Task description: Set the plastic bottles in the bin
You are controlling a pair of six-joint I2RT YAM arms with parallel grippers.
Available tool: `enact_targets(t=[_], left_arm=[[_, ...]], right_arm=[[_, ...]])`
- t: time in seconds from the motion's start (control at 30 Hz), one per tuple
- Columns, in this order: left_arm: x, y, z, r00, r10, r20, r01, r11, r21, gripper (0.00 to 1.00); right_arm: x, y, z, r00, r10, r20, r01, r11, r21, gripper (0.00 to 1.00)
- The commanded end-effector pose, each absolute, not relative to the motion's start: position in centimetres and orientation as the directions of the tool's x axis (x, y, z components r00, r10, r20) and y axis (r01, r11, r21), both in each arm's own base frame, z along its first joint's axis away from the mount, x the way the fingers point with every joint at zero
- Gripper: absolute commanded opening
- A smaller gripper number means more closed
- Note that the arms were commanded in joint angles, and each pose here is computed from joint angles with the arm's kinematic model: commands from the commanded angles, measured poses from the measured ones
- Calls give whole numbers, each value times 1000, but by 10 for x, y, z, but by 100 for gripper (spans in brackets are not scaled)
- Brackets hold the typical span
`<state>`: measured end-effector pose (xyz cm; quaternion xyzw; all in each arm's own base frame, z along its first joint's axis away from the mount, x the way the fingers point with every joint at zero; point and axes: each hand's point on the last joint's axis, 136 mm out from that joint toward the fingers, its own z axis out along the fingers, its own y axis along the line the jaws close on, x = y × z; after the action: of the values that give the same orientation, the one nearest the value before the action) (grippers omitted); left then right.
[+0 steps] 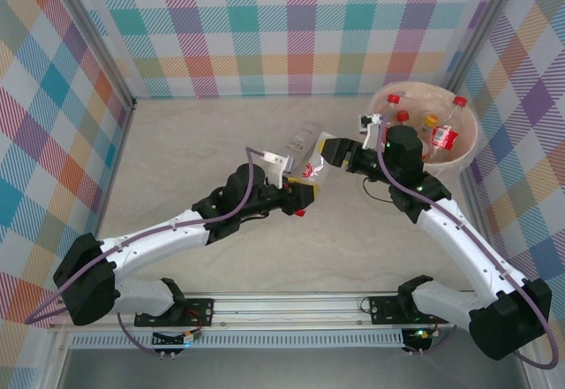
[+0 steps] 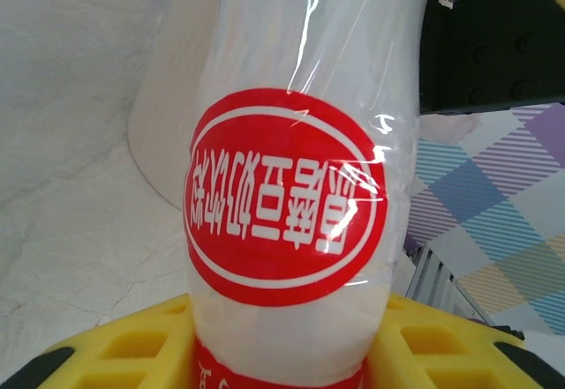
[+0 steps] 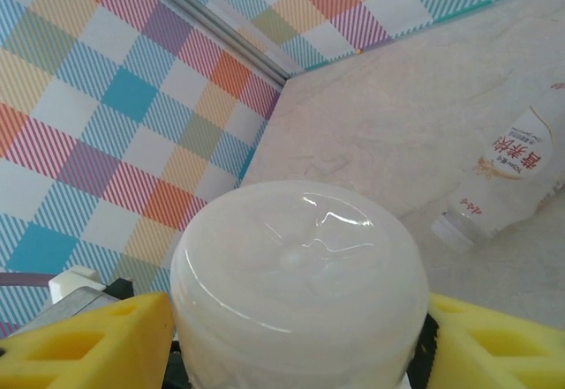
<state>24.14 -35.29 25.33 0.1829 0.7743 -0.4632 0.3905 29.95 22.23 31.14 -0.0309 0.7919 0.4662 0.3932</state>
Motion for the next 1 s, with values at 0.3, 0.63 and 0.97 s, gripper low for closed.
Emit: enact_targets(t=[0.3,0.63,0.97], left_arm=[[238,-366,279,-601,-97,-794,681,458,-571,53],[247,-340,250,-635,-207,-744,559,541,-628,100],[268,-306,217,-656,-178,-734,384,758,-527,100]], right_arm=[[295,223,316,-670,292,-682,-448,573,686,57],[307,193,393,-443,124,-888,-524,768,368,51],[324,126,520,-82,79,-993,-343,934,103,43]])
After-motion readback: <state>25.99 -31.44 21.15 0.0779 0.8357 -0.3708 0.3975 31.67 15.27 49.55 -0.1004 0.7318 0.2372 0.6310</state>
